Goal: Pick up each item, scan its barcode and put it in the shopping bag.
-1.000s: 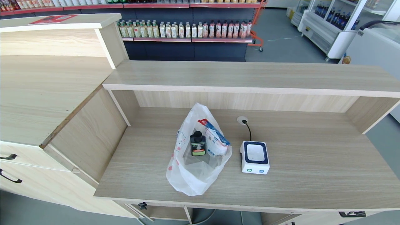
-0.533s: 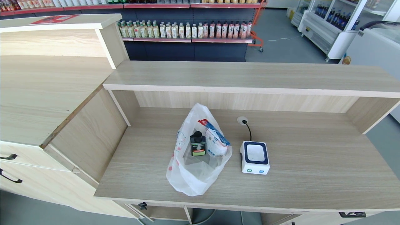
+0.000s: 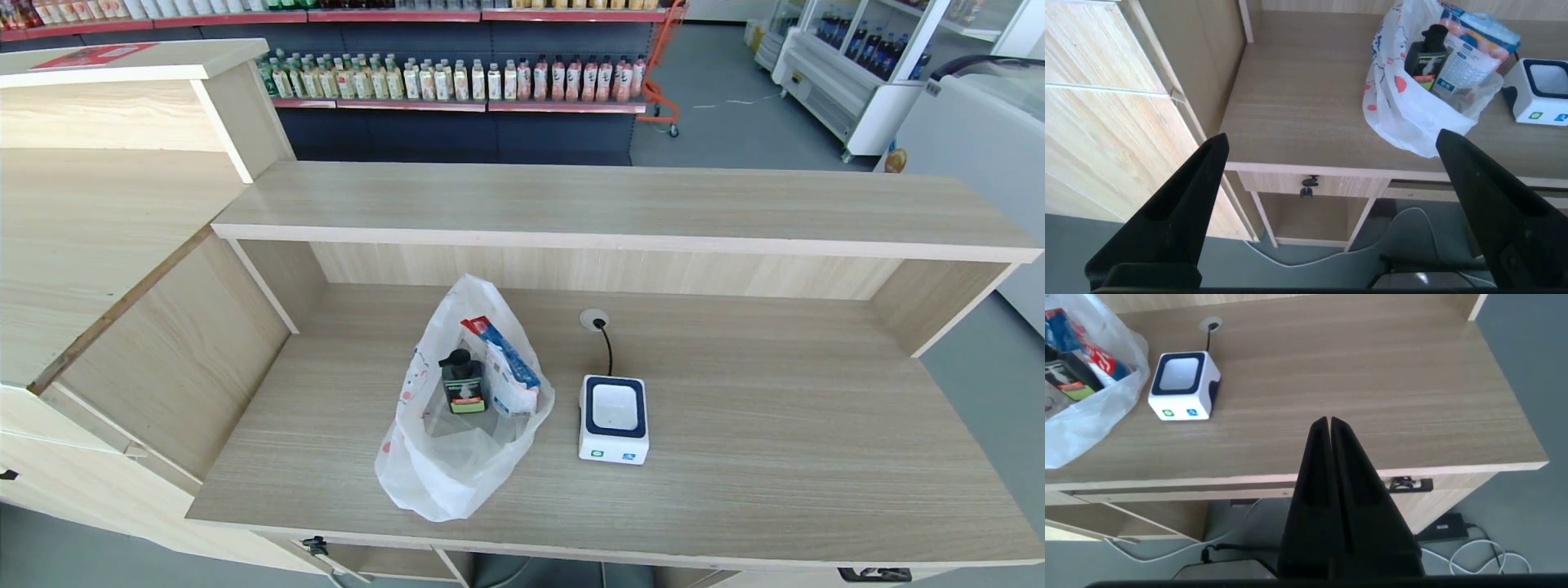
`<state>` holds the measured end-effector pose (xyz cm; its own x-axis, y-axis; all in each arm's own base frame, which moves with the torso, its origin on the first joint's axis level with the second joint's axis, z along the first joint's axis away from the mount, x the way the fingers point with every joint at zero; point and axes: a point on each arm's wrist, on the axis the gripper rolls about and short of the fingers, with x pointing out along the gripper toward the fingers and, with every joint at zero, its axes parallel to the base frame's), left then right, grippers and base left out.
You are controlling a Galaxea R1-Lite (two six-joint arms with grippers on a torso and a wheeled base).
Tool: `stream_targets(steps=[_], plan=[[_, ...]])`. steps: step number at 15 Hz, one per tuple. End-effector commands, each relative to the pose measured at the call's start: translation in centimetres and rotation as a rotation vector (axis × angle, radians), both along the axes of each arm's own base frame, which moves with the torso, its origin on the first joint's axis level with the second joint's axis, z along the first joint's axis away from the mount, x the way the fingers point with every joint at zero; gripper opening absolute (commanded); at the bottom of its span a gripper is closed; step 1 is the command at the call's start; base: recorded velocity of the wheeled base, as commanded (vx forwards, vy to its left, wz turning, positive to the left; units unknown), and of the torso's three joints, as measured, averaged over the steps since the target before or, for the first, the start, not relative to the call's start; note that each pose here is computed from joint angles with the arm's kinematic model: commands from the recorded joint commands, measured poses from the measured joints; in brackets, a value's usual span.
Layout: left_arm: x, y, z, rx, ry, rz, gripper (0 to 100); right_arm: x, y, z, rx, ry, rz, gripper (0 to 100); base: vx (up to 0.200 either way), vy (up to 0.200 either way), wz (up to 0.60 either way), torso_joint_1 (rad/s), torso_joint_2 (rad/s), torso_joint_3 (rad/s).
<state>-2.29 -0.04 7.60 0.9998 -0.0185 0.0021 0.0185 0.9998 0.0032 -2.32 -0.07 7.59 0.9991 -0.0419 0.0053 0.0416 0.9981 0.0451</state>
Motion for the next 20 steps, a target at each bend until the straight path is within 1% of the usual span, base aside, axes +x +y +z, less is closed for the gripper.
stream_targets(steps=[1, 4, 10, 20], plan=[[0.0, 0.0, 0.0, -0.005, -0.001, 0.0, 100, 0.03, 0.0, 0.0, 0.0, 0.004, -0.001, 0, 0.0, 0.0, 0.0, 0.0, 0.0, 0.0], [0.0, 0.0, 0.0, -0.002, -0.001, 0.0, 100, 0.03, 0.0, 0.0, 0.0, 0.004, -0.001, 0, 0.0, 0.0, 0.0, 0.0, 0.0, 0.0], [0.0, 0.0, 0.0, -0.002, -0.001, 0.0, 100, 0.03, 0.0, 0.0, 0.0, 0.004, -0.001, 0, 0.2, 0.0, 0.0, -0.002, 0.0, 0.004], [0.0, 0.0, 0.0, -0.005, -0.001, 0.0, 100, 0.03, 0.0, 0.0, 0.0, 0.004, -0.001, 0, 0.0, 0.0, 0.0, 0.0, 0.0, 0.0]])
